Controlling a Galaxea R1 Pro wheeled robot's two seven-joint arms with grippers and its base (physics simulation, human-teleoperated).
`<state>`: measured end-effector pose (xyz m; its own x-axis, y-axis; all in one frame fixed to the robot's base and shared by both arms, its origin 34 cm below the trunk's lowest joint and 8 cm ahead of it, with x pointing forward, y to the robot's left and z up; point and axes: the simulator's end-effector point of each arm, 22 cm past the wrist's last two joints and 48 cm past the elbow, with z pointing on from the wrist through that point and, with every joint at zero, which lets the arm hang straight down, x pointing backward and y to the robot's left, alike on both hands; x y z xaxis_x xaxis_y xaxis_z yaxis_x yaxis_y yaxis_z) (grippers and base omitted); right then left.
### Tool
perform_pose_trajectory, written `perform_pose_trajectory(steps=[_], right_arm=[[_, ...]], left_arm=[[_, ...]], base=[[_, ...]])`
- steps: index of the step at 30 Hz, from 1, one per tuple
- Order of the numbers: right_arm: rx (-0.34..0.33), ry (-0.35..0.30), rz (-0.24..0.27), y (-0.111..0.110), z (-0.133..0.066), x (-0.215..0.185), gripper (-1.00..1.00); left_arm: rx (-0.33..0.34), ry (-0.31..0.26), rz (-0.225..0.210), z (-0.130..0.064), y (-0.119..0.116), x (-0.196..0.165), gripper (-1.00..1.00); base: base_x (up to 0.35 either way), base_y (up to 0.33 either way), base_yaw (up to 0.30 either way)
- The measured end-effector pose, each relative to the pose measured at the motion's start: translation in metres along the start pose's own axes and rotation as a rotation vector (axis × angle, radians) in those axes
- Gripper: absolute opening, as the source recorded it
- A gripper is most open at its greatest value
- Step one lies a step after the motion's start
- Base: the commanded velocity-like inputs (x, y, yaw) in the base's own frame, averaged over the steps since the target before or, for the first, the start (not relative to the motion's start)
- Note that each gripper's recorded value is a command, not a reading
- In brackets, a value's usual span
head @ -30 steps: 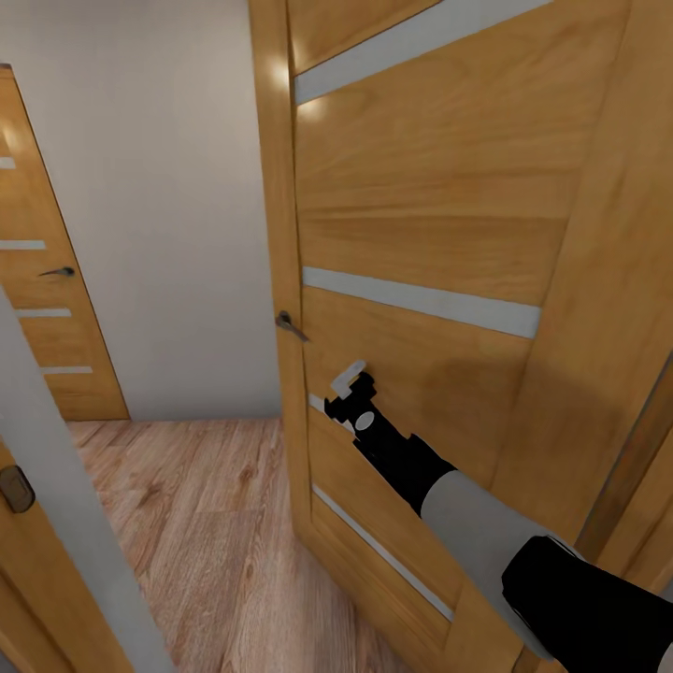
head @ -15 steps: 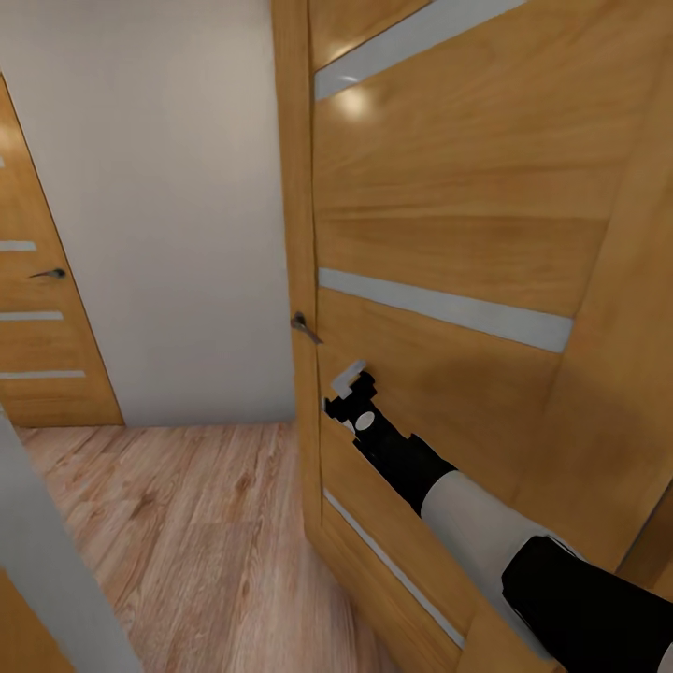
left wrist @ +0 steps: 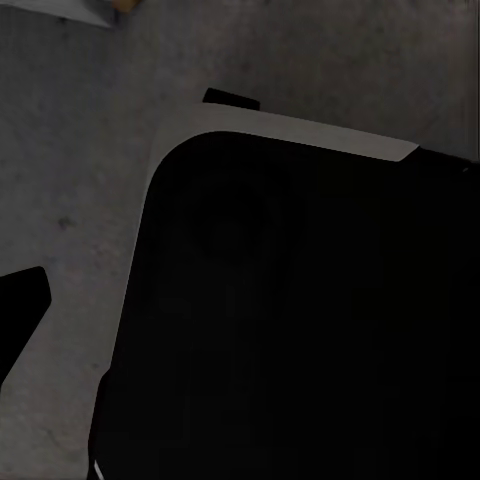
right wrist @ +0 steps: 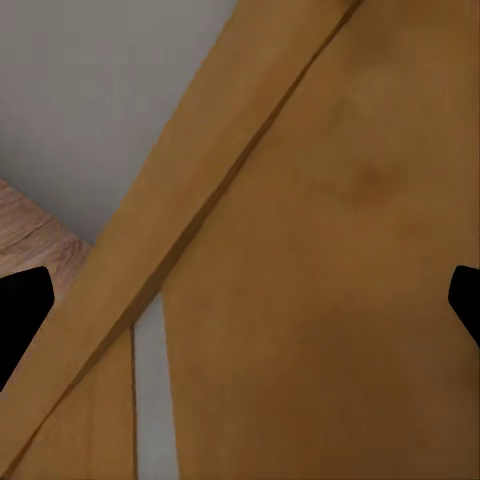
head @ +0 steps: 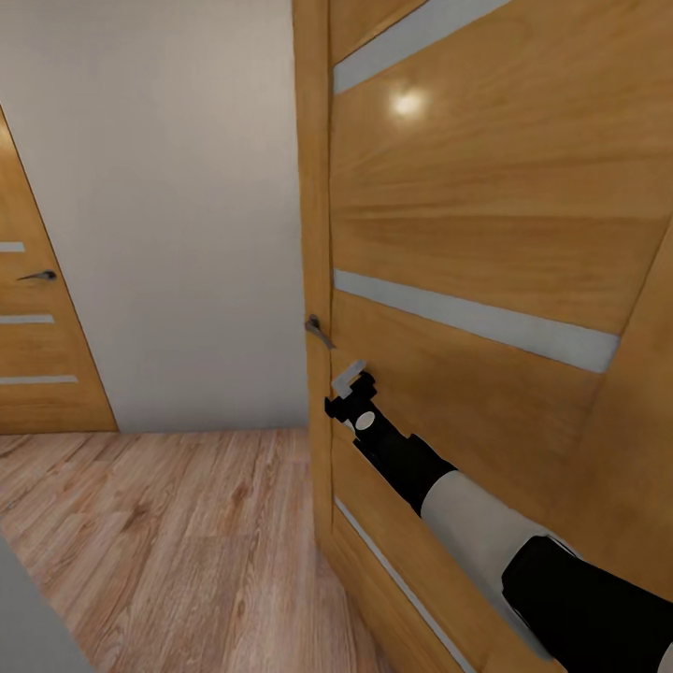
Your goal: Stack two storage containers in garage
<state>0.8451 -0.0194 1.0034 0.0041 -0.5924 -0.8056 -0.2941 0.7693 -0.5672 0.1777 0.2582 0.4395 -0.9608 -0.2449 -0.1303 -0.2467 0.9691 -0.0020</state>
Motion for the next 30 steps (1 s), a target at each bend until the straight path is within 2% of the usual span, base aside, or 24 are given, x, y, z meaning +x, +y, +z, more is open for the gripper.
perform_pose_trajectory(steps=[12,17,23,30], right_arm=[[0.03,0.008,0.001,-0.005,0.0,0.003,1.0],[0.075,0.011,-0.004,-0.016,0.0,0.004,1.0],[0.091,0.012,-0.007,-0.019,0.0,0.004,1.0],[0.099,0.008,-0.008,-0.021,0.0,0.004,1.0]], left_arm=[[0.001,0.0,0.003,0.0,0.0,0.0,1.0],[0.001,0.001,0.003,0.0,0.0,0.0,1.0],[0.002,0.003,0.003,0.0,0.0,0.001,1.0],[0.001,0.003,0.003,0.0,0.0,0.001,1.0]], base=[[0.031,0.0,0.005],[0.0,0.0,0.173],[0.0,0.0,0.235],[0.0,0.0,0.015]])
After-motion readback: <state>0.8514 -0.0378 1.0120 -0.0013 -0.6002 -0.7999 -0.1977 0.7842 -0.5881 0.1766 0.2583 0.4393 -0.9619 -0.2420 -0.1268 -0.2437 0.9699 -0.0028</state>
